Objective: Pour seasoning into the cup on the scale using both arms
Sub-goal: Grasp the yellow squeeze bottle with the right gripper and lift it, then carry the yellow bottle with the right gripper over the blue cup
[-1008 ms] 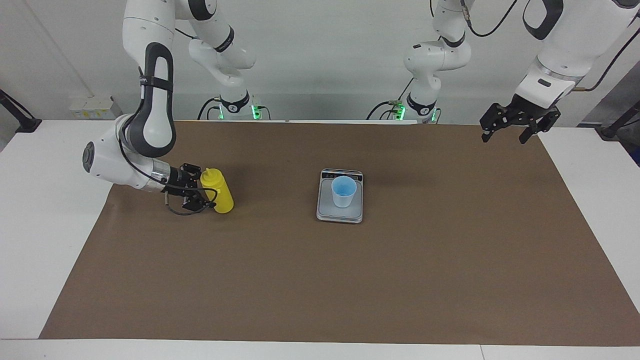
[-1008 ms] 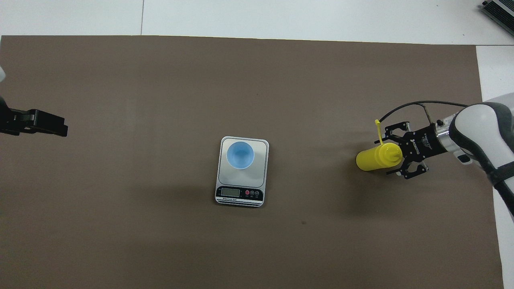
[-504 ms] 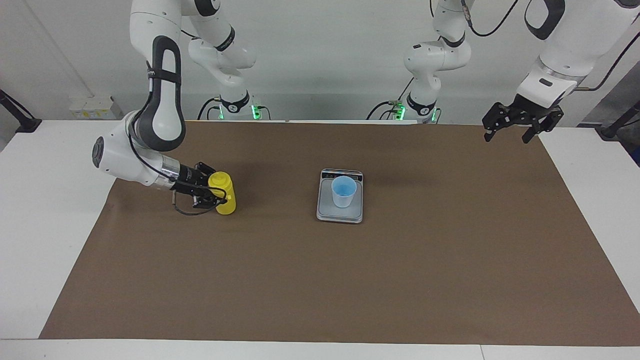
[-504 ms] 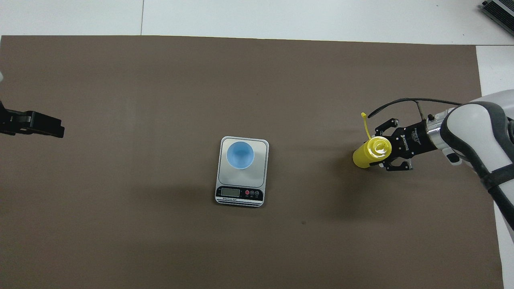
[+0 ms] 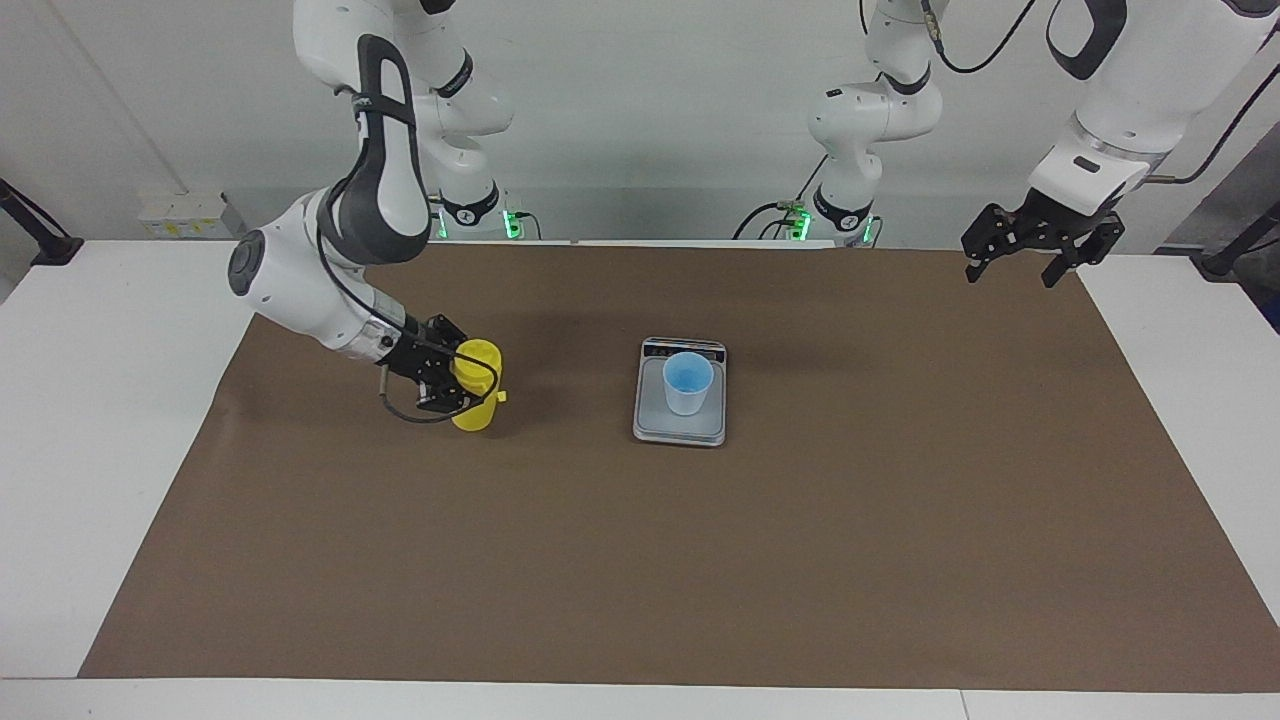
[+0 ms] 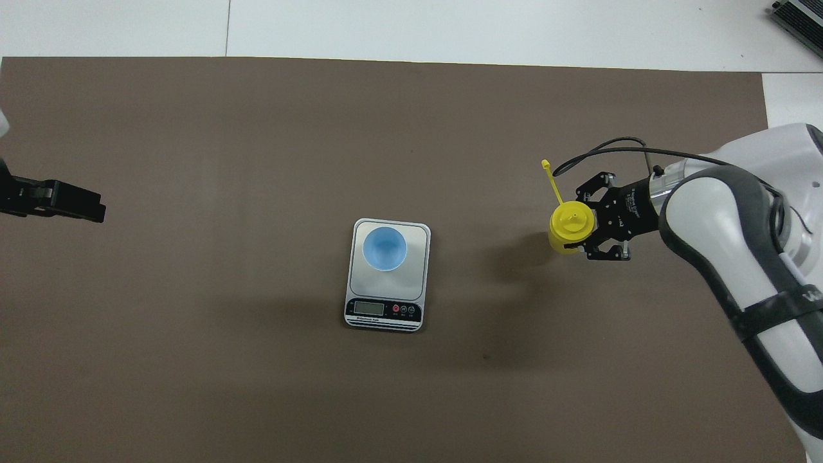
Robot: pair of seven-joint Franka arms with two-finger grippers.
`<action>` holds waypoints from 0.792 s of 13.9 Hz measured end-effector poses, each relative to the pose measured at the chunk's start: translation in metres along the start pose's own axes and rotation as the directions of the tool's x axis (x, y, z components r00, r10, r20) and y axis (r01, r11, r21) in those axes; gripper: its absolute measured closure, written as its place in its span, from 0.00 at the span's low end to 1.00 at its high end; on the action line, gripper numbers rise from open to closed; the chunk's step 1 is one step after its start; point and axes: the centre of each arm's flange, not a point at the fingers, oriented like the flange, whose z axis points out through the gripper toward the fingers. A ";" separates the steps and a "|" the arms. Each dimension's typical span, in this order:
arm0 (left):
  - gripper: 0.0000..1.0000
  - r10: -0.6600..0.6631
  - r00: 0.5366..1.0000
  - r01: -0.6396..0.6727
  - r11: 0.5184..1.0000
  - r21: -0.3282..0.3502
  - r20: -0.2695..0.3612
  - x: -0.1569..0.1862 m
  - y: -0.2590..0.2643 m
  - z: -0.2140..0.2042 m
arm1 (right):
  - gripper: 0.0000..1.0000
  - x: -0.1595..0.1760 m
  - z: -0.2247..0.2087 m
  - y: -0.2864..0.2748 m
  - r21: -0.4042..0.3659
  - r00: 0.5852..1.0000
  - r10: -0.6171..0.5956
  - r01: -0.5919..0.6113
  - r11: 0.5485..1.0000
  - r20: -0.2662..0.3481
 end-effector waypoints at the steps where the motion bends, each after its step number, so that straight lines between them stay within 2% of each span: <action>1: 0.00 0.000 1.000 0.000 1.000 0.000 0.008 -0.001 0.000 0.002 | 0.47 -0.018 0.002 -0.003 0.006 0.999 0.004 -0.003 1.000 -0.043; 5: 0.00 0.002 1.000 -0.002 1.000 -0.001 0.029 -0.002 0.002 0.008 | 0.47 -0.081 0.017 -0.006 0.043 0.979 0.038 -0.030 0.999 -0.199; 7: 0.00 0.002 1.000 -0.002 1.000 -0.001 0.029 -0.002 0.003 0.008 | 0.47 -0.112 0.022 -0.007 0.067 0.954 0.046 -0.027 0.997 -0.295; 11: 0.00 0.002 1.000 -0.002 1.000 -0.001 0.029 -0.003 0.003 0.008 | 0.47 -0.169 0.031 -0.014 0.131 0.905 0.041 0.016 0.991 -0.424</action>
